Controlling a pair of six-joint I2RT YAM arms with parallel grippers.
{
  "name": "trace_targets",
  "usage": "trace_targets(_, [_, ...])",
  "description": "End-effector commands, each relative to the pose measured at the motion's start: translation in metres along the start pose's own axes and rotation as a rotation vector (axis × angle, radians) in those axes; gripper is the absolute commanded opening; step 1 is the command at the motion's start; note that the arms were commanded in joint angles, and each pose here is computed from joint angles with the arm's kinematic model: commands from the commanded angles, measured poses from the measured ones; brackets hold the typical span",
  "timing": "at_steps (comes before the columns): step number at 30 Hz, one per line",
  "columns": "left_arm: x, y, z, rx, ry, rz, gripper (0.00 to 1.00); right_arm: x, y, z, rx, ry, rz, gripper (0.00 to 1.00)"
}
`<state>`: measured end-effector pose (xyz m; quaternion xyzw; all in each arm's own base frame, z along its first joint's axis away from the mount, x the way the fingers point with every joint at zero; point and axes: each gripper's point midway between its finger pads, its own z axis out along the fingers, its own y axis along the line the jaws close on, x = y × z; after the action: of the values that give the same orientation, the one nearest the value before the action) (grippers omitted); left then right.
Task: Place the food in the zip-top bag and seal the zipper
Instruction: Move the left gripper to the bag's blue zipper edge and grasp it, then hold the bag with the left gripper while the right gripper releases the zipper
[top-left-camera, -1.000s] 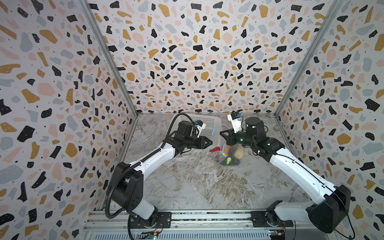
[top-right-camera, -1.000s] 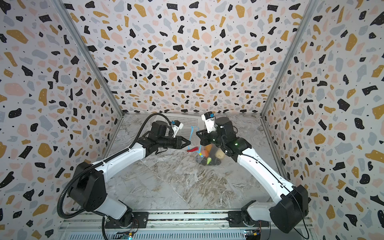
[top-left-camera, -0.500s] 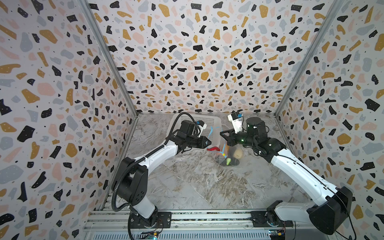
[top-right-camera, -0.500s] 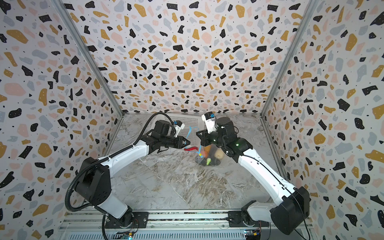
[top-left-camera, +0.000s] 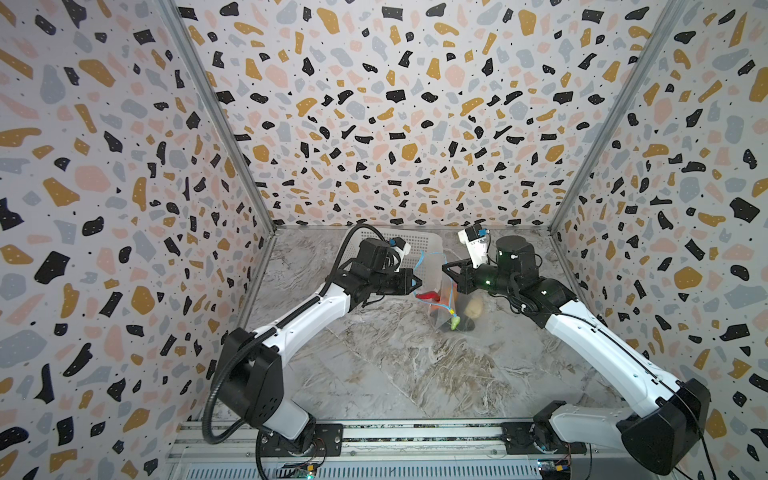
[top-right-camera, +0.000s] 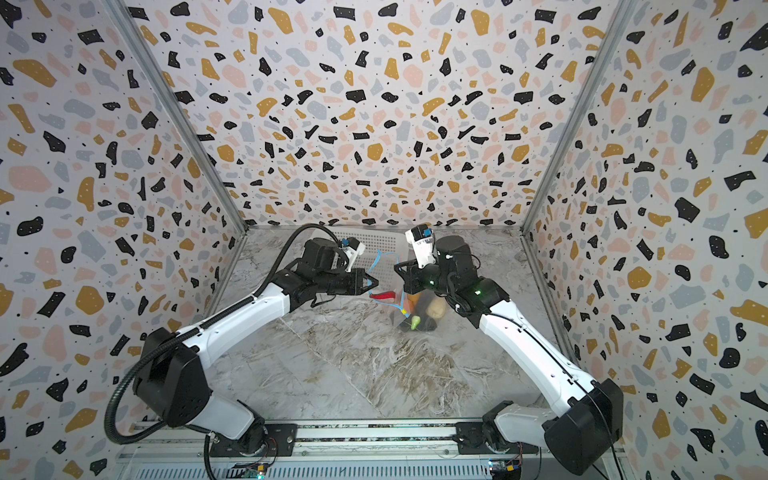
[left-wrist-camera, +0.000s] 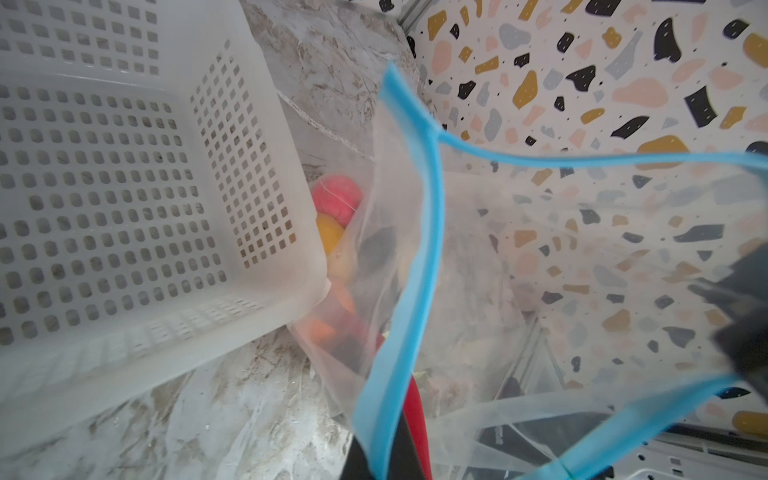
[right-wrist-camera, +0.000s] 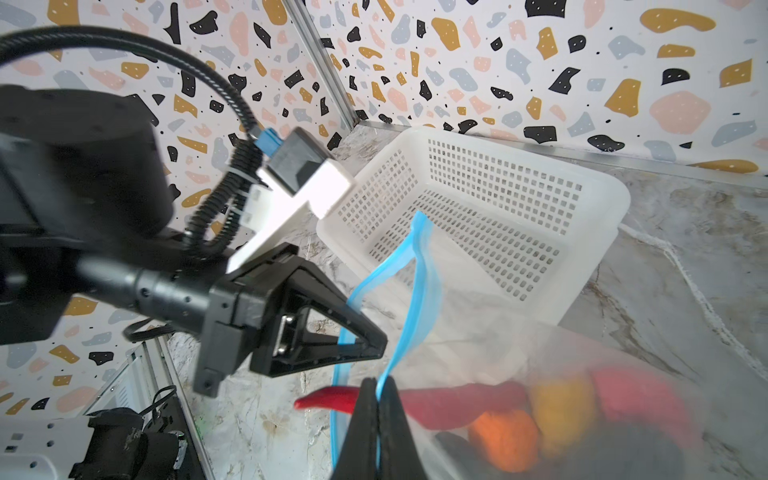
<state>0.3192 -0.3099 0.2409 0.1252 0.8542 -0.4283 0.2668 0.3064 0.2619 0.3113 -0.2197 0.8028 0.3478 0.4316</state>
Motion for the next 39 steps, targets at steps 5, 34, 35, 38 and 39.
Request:
trace_targets(5, [-0.019,-0.051,-0.036,0.004,-0.122,-0.149,0.0,-0.017,0.015,-0.026,0.0,-0.008,-0.058,0.0])
trace_targets(34, [0.023,-0.116,-0.096,0.082,-0.244,-0.367,0.0,-0.029,0.066,-0.036,-0.197,-0.014,-0.054,0.0])
trace_targets(35, [0.024,-0.113,-0.099,0.076,-0.257,-0.372,0.0,-0.028,0.07,-0.031,-0.209,-0.009,-0.055,0.0])
trace_targets(38, [0.027,-0.106,-0.107,0.073,-0.284,-0.389,0.0,-0.031,0.077,-0.016,-0.239,0.0,-0.054,0.0])
trace_targets(39, [0.027,-0.105,-0.109,0.071,-0.29,-0.391,0.0,-0.033,0.078,-0.012,-0.247,-0.002,-0.053,0.0])
